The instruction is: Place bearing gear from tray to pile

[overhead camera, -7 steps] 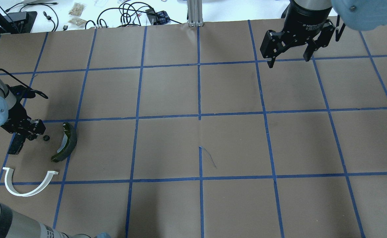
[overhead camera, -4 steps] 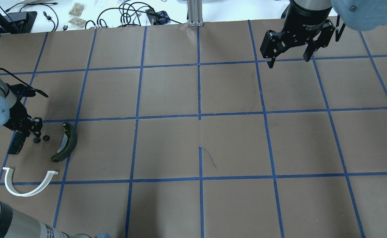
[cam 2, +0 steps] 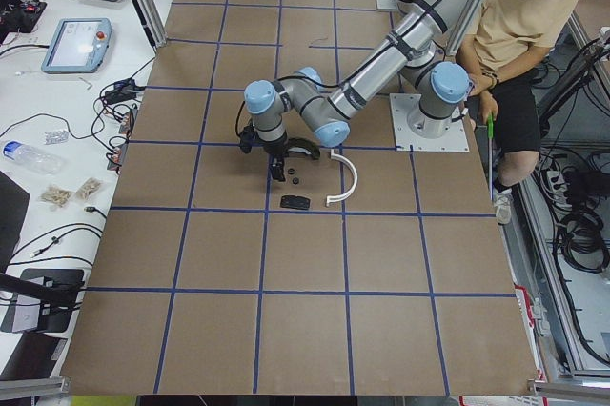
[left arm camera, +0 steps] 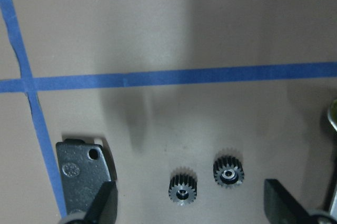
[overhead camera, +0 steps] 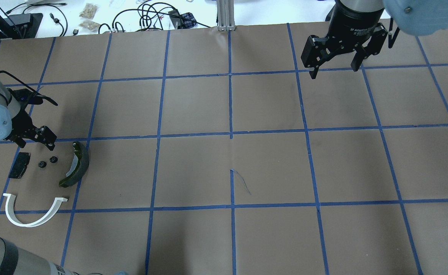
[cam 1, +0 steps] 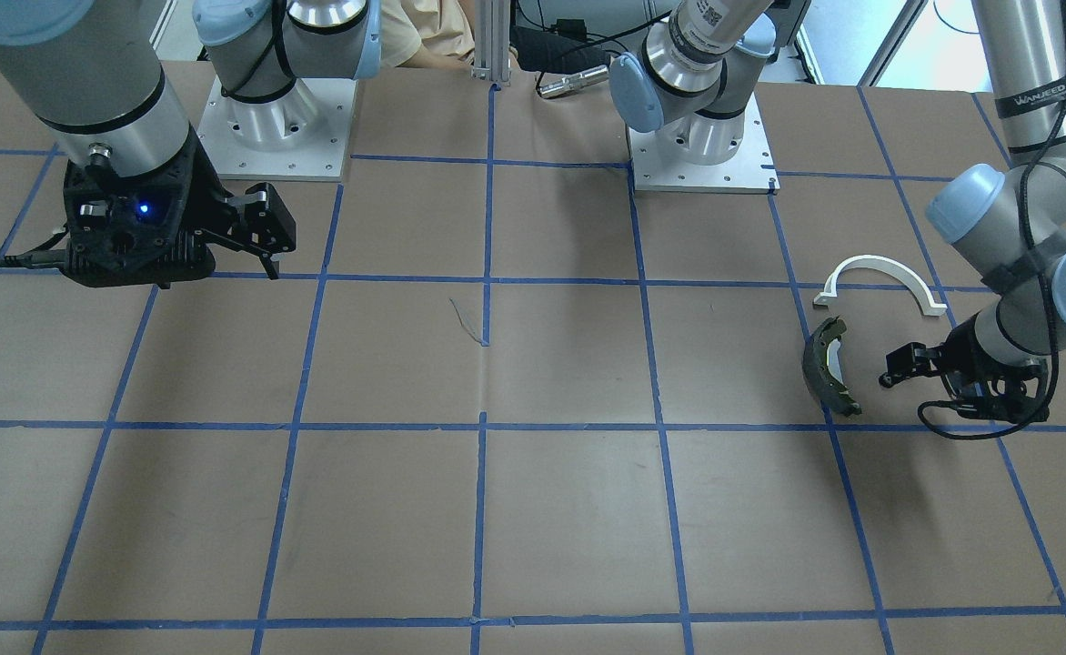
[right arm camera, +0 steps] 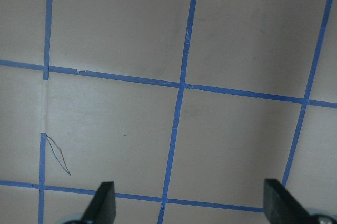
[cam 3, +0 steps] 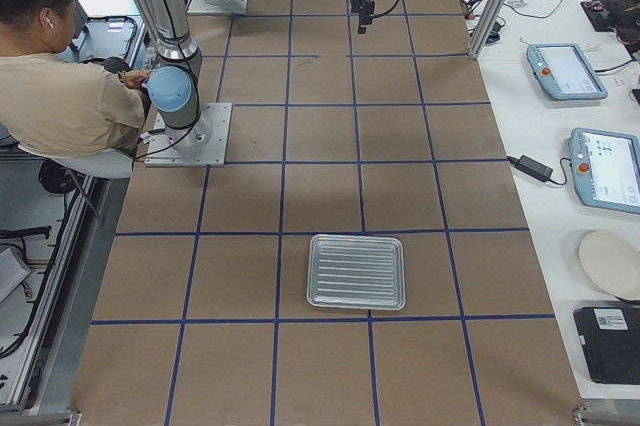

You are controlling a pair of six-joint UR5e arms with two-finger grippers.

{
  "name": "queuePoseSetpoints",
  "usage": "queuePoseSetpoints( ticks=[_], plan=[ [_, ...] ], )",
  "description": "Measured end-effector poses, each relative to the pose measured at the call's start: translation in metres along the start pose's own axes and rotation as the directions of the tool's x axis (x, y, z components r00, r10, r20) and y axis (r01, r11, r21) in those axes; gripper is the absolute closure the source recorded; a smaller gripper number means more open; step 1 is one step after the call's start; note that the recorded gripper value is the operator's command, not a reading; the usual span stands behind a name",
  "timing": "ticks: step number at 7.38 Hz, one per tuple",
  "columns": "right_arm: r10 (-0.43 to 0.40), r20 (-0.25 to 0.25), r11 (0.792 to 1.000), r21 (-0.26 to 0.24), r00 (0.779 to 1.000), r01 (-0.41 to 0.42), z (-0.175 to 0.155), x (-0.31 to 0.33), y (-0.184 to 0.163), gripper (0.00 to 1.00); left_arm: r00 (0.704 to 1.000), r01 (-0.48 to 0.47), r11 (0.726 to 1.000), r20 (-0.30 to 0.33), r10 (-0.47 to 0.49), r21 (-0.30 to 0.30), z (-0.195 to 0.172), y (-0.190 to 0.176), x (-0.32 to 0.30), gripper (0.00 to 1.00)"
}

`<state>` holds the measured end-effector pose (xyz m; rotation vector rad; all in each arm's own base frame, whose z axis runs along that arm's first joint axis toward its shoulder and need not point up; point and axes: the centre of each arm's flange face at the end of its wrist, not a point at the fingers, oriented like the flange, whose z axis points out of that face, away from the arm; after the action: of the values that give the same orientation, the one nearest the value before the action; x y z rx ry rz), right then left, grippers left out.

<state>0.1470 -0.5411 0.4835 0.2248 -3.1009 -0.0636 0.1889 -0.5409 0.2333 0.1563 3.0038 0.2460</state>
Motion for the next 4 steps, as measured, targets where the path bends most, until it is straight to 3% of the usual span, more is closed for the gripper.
queuePoseSetpoints(
  ticks=[2, 4],
  plan=[
    [0.0, 0.0, 1.0, 0.002, 1.0, 0.0, 0.0, 0.0, 0.0, 0.0, 0.998, -0.063, 0.998, 0.003, 0.063, 0.015, -0.09, -0.013, 0.056, 0.0],
    [0.0, 0.0, 1.0, 0.002, 1.0, 0.0, 0.0, 0.0, 0.0, 0.0, 0.998, -0.018, 0.997, -0.052, 0.022, 0.074, -0.184, -0.01, 0.125, 0.0]
  ],
)
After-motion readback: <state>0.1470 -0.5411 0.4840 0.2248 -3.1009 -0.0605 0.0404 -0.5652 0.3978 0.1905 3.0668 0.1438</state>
